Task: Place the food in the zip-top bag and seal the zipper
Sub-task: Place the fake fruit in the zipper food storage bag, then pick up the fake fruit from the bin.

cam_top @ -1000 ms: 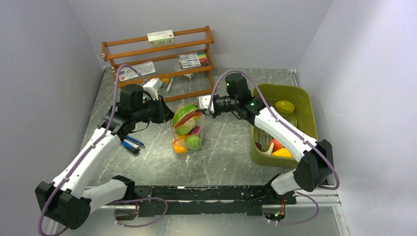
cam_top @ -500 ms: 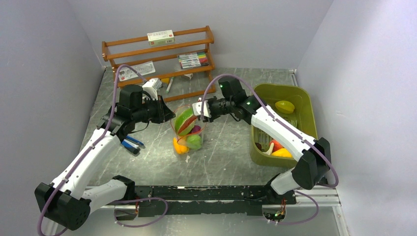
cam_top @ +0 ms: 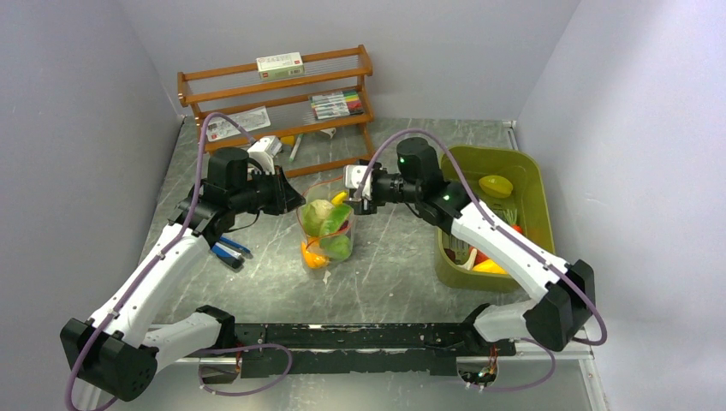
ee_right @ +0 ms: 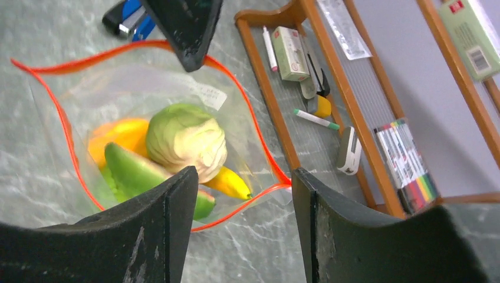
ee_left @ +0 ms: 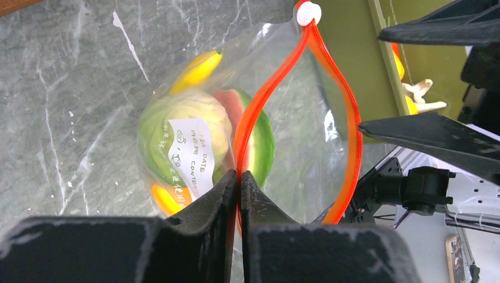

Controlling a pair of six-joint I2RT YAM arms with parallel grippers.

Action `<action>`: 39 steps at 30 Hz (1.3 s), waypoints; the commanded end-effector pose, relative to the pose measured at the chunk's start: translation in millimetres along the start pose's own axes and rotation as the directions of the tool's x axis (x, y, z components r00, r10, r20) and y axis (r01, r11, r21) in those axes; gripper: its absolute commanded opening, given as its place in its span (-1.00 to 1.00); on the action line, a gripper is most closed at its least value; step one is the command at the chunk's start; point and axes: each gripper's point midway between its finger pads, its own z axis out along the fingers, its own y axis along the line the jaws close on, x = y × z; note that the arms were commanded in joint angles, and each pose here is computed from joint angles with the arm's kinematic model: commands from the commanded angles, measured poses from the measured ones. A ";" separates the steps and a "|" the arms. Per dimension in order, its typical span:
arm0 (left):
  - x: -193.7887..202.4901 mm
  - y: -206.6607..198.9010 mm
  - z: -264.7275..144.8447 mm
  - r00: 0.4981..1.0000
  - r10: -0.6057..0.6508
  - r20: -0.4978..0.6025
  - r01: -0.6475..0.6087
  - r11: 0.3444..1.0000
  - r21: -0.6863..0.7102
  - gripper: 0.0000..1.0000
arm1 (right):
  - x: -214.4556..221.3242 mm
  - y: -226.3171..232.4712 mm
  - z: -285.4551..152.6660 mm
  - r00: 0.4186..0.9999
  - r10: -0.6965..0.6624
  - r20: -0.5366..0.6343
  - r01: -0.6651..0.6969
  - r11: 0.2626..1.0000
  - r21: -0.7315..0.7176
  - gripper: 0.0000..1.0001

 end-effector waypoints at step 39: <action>-3.1 -7.0 -0.2 0.999 0.031 0.014 -0.032 0.998 0.045 -0.86 | 139.5 -103.5 -259.7 0.519 0.765 -0.381 0.077 0.402 0.912 0.07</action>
